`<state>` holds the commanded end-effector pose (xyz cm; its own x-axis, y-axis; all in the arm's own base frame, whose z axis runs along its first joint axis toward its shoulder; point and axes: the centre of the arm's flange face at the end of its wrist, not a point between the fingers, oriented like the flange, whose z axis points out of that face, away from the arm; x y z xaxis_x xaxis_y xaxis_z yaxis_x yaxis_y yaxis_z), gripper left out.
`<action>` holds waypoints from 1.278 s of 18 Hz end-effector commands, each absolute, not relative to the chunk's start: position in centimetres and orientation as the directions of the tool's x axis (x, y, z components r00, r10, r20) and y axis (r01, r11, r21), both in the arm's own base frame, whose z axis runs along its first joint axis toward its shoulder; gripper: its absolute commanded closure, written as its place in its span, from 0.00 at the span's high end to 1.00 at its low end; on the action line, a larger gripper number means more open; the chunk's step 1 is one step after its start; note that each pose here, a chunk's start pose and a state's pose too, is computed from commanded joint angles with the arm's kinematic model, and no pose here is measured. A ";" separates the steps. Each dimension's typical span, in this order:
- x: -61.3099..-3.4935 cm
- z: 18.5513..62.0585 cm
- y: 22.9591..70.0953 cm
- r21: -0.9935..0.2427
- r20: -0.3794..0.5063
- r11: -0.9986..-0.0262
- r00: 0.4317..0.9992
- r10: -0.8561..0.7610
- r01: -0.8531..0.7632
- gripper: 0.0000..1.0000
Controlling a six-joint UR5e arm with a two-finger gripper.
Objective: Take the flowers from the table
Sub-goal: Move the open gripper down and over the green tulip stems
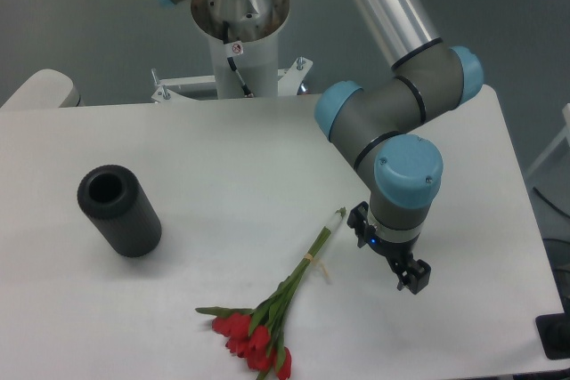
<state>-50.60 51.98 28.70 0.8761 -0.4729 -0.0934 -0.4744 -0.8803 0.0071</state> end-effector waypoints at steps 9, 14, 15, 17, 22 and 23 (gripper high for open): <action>-49.3 27.6 52.5 0.008 -0.071 -0.882 0.879 -0.471 -0.472 1.00; -47.8 26.0 52.8 0.001 -0.084 -0.896 0.893 -0.442 -0.443 1.00; -47.3 25.9 53.3 0.000 -0.084 -0.898 0.895 -0.438 -0.439 1.00; -46.5 25.0 54.3 -0.004 -0.089 -0.912 0.908 -0.408 -0.410 1.00; -44.5 23.5 55.1 0.002 -0.059 -0.922 0.921 -0.386 -0.387 1.00; -43.7 23.4 55.6 0.002 -0.056 -0.928 0.927 -0.372 -0.372 1.00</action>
<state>-43.69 55.58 23.36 0.9266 -0.3719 -0.0558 -0.3724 -0.9281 0.0016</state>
